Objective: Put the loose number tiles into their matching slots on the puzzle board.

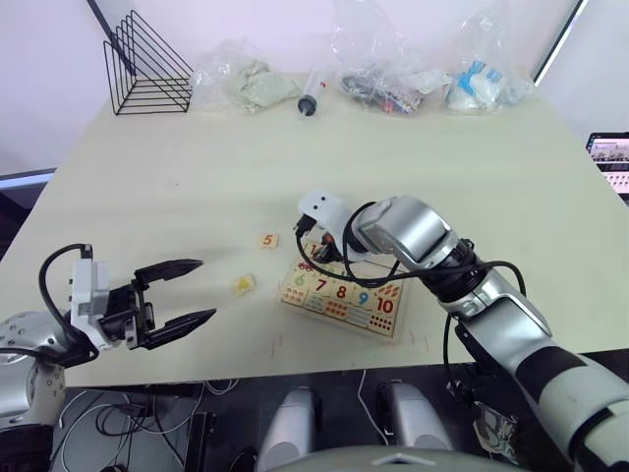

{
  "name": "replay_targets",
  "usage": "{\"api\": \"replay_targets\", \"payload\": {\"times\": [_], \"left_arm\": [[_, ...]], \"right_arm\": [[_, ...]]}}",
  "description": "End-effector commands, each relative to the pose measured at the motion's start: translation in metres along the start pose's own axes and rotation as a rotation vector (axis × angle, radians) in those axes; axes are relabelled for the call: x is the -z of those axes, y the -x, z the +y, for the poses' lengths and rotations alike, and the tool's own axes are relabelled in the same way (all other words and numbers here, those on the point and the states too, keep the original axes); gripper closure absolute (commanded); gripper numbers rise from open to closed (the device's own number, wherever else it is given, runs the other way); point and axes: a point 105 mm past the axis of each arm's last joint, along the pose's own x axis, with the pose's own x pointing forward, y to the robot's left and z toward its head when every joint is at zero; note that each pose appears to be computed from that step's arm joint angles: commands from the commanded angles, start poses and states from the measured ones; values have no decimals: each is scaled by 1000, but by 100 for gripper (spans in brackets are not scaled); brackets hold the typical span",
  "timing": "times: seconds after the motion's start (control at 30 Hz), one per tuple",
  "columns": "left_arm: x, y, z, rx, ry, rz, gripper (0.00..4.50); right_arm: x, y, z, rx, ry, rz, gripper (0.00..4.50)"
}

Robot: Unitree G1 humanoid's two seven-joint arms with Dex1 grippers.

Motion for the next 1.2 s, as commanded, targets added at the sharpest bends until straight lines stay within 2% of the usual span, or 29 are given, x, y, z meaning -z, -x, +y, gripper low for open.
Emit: {"api": "replay_targets", "payload": {"times": [0.03, 1.2], "left_arm": [[-10, 4, 1, -15, -49, -12, 0], [-6, 4, -1, -14, -39, -13, 0]], "right_arm": [[-12, 5, 0, 7, 40, -36, 367], [-11, 0, 11, -55, 80, -29, 367]]}}
